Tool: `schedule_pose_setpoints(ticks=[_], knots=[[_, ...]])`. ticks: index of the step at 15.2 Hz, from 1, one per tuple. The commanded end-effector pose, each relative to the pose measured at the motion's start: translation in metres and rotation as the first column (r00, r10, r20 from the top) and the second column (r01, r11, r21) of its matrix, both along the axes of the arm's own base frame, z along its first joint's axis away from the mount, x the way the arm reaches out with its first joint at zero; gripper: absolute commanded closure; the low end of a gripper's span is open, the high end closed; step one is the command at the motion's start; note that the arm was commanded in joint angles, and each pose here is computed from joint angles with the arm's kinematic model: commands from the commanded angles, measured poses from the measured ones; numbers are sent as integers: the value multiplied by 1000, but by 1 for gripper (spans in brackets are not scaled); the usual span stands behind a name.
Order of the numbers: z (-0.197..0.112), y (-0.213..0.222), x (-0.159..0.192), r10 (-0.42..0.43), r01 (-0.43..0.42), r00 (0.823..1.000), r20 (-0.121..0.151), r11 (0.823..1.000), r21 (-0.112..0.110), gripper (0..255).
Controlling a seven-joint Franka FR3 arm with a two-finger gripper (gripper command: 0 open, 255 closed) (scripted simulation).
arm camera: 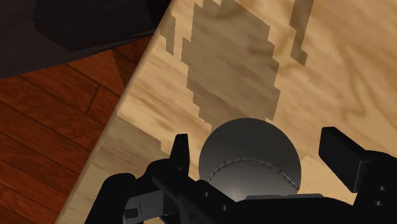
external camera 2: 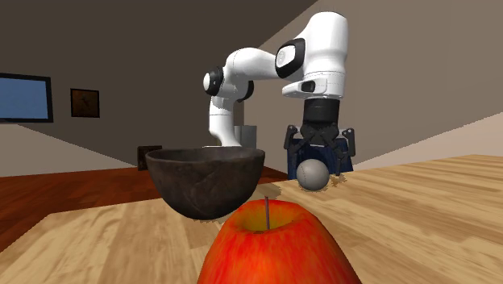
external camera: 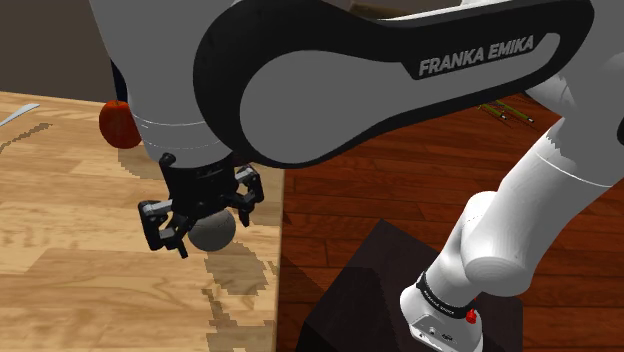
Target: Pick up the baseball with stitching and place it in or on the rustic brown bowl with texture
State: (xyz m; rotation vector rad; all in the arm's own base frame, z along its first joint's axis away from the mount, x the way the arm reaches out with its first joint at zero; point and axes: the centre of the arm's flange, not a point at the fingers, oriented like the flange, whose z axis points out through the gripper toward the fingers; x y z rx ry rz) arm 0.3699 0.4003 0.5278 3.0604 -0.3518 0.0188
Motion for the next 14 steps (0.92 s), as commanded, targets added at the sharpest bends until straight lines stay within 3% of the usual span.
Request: schedule_pose_setpoints(ticks=[1,4,5,14], knots=[[0,0,0,0,0,1000,0,1000,0,0],[0,0,0,0,0,1000,0,1000,0,0],[0,0,0,0,0,1000,0,1000,0,255],[0,0,0,0,0,1000,0,1000,0,255]])
